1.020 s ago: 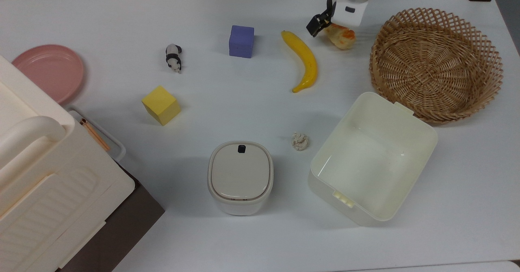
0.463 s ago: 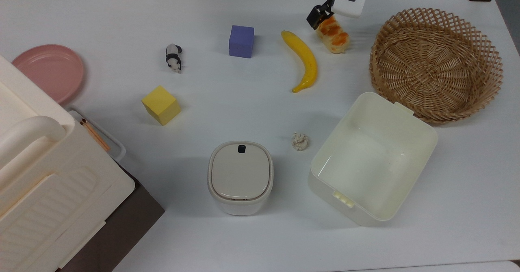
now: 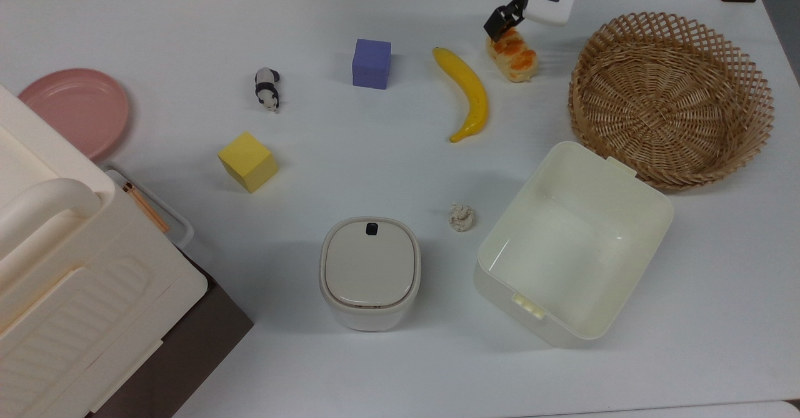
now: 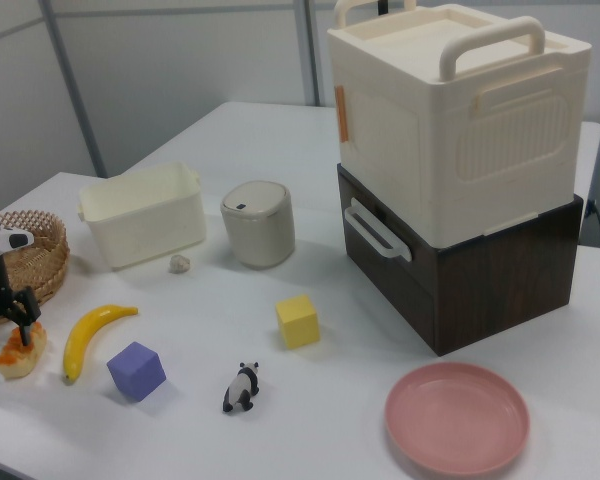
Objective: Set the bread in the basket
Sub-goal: 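Lift the bread up off the table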
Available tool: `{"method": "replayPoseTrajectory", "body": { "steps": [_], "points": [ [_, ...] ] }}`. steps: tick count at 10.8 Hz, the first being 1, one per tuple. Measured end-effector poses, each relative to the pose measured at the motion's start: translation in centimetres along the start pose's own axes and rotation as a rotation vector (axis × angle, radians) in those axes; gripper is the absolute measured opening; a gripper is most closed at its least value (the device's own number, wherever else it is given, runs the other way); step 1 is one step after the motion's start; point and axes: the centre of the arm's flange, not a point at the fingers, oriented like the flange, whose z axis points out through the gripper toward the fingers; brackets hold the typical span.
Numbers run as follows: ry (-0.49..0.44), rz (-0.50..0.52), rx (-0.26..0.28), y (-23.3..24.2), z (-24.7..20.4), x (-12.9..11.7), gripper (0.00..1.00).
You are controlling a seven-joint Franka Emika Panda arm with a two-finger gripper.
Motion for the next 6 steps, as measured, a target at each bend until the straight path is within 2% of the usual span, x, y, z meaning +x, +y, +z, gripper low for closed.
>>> {"method": "replayPoseTrajectory", "body": {
  "steps": [3, 4, 6],
  "points": [
    [0.008, 0.025, -0.001, 0.1, 2.0, 1.2, 0.94],
    [0.004, 0.026, -0.002, 0.1, 2.2, 1.3, 0.86],
    [0.011, 0.029, -0.001, 0.3, 1.9, 1.5, 0.54]
  ]
}}
